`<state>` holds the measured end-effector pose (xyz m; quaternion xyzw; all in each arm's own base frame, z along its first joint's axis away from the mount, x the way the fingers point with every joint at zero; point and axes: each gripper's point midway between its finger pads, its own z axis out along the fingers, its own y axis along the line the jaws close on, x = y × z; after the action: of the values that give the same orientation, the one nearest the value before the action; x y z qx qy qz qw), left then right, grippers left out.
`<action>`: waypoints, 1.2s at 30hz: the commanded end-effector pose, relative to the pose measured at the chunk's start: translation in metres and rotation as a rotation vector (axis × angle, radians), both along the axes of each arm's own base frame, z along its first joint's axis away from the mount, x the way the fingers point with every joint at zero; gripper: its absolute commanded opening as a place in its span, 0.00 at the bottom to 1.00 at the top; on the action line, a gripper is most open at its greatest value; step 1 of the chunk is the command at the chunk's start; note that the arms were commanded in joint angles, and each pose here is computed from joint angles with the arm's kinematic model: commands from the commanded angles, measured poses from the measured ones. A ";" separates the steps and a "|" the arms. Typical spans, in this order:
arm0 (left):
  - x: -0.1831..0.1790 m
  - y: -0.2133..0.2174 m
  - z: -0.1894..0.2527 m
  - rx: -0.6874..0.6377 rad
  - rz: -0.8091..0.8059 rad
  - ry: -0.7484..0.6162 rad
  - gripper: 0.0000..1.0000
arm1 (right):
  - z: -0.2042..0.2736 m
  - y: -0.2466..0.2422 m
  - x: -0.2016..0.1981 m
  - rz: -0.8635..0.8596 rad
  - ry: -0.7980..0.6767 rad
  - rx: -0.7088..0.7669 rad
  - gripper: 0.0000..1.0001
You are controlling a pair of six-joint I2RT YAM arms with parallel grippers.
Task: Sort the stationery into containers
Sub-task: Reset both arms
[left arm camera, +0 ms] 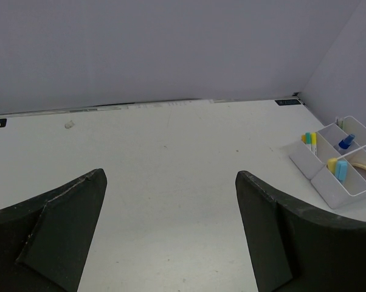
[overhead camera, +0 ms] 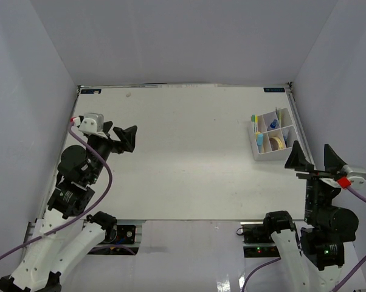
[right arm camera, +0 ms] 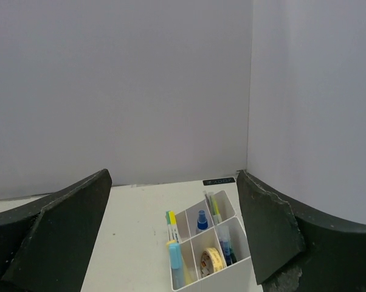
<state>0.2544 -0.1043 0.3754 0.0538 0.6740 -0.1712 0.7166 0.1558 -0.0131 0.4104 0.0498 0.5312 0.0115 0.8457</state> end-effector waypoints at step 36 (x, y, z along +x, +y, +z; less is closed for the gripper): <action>-0.008 0.015 -0.138 0.017 0.072 0.231 0.98 | -0.112 0.014 0.015 0.061 0.147 -0.057 0.90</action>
<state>0.2443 -0.0895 0.2333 0.0196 0.7608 -0.1425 0.6328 0.1992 0.0034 0.2620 0.0036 0.6720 0.0015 0.7405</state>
